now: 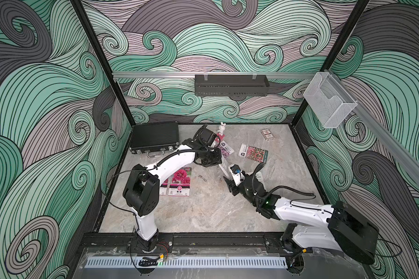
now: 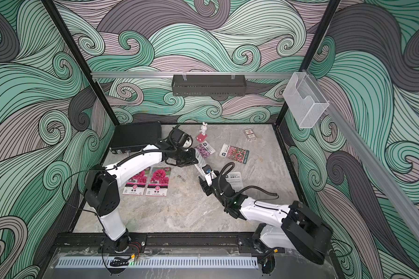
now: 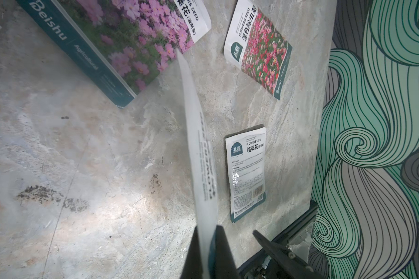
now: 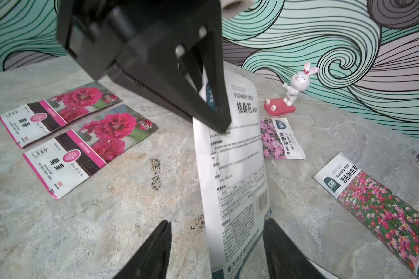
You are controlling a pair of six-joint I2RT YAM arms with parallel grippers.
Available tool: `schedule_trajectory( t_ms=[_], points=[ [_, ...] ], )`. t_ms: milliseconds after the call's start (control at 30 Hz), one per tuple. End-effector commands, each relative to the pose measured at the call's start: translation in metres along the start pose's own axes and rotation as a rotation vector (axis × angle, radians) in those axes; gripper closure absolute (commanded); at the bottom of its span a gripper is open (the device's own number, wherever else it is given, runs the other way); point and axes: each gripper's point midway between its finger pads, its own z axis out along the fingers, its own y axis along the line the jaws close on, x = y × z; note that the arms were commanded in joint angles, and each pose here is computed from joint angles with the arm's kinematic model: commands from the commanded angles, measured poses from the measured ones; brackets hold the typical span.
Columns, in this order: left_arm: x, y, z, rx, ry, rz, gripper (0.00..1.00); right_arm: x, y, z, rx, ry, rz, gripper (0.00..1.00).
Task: Arrange the seed packets in a row
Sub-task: Pick up the seed packet from the center of the board.
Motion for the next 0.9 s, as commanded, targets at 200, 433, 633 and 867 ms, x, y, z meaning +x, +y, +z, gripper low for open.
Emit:
schedule_trajectory(
  t_ms=[200,433,633,867],
  points=[
    [-0.003,-0.012,-0.024,0.031,-0.024,0.003,0.95,-0.008,-0.006,0.023,0.097,-0.029,-0.047,0.41],
    [0.000,-0.011,-0.027,0.032,-0.024,0.010,0.95,-0.016,-0.022,0.033,0.199,-0.061,-0.053,0.57],
    [0.001,-0.011,-0.025,0.037,-0.021,0.010,0.95,-0.020,-0.027,0.040,0.203,-0.060,-0.051,0.79],
    [0.000,-0.015,-0.026,0.051,-0.024,0.016,0.93,-0.020,-0.024,0.040,0.175,-0.055,-0.036,0.94]
  ],
)
